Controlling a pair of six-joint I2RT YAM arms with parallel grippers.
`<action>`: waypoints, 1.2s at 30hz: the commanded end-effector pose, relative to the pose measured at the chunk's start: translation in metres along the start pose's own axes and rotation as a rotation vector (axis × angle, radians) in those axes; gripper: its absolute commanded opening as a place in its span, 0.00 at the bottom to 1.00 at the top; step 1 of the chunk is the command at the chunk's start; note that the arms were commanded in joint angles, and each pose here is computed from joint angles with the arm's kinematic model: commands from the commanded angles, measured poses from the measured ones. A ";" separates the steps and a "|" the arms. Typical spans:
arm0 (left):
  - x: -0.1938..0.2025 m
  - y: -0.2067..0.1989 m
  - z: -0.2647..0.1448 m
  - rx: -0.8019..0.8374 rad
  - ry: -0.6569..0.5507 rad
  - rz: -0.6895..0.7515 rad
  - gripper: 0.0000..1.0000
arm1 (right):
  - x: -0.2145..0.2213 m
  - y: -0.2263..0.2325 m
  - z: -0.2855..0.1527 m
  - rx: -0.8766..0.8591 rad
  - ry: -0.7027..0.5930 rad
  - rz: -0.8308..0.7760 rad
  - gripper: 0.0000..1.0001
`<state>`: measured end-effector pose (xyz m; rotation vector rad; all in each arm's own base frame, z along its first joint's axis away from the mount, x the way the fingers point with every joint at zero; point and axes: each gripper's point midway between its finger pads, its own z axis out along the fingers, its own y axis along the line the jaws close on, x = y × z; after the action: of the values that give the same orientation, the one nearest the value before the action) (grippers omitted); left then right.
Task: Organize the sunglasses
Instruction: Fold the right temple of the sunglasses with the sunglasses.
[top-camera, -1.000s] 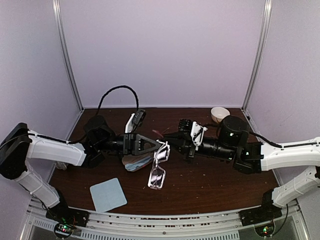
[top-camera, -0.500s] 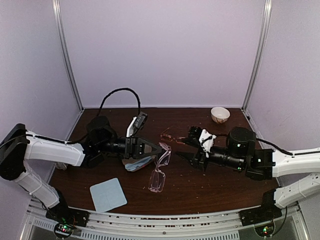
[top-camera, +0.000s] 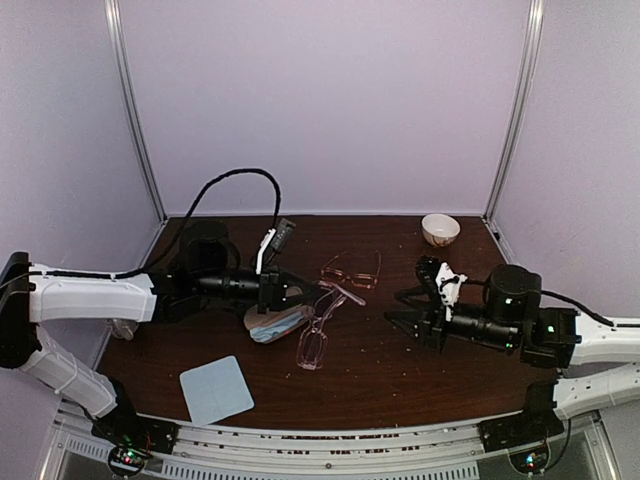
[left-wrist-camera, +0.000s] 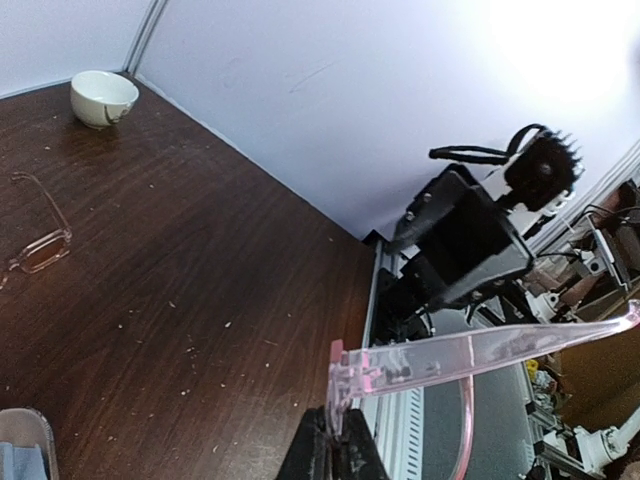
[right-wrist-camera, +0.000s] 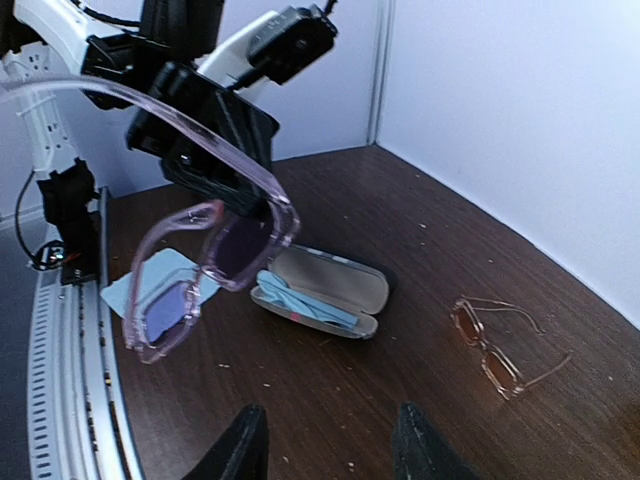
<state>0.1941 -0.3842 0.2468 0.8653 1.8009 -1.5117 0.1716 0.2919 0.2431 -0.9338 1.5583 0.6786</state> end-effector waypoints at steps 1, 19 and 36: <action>-0.015 0.007 -0.001 -0.075 -0.026 0.068 0.00 | -0.028 0.040 -0.001 -0.235 -0.068 0.116 0.40; -0.028 -0.002 -0.002 -0.059 -0.058 0.059 0.00 | -0.070 0.114 0.059 -0.542 -0.211 0.240 0.23; -0.036 -0.048 -0.012 0.167 -0.102 0.044 0.00 | -0.061 0.098 0.094 -0.519 -0.235 0.193 0.24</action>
<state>0.1910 -0.3848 0.2740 0.8479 1.7293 -1.5769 0.1351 0.4272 0.2601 -1.0367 1.3600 1.3169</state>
